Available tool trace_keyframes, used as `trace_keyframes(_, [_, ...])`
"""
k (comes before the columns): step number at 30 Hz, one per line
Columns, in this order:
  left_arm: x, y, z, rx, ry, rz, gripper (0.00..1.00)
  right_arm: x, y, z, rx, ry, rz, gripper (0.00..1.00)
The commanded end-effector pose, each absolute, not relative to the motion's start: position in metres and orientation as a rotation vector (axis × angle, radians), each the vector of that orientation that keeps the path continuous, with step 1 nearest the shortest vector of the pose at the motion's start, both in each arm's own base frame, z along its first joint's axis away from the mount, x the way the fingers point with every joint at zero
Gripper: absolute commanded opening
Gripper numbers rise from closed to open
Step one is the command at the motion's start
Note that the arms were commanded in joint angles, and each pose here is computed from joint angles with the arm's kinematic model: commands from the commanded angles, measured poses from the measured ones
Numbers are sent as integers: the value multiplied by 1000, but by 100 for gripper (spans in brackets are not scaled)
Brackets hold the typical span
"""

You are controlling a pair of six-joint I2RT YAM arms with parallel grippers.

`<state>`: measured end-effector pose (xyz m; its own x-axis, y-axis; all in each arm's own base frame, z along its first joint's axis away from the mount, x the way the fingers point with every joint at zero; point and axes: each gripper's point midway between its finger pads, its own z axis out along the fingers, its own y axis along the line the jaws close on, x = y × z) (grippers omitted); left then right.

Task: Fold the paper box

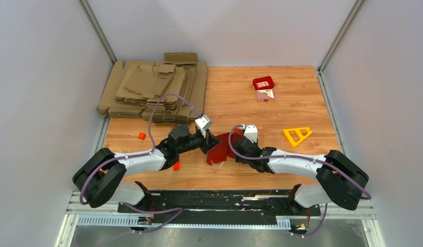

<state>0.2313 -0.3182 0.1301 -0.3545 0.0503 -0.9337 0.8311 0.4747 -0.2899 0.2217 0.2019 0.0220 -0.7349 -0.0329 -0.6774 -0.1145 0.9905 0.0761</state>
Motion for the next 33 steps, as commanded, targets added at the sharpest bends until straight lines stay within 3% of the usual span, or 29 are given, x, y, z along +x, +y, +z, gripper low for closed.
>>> trace_keyframes(1, [229,-316,128,786,1752,-973,0,206,189,14,-159,2452,120,48])
trace_keyframes(13, [229,-316,128,788,1754,-971,1,192,194,-22,-353,2522,-139,53])
trace_keyframes(25, [232,-312,126,769,1774,-940,5,201,220,30,-317,2424,115,58])
trace_keyframes(29, [233,-312,126,774,1781,-932,5,199,227,49,-313,2400,244,67])
trace_keyframes(33, [233,-313,126,779,1787,-935,4,198,225,71,-315,2365,305,84])
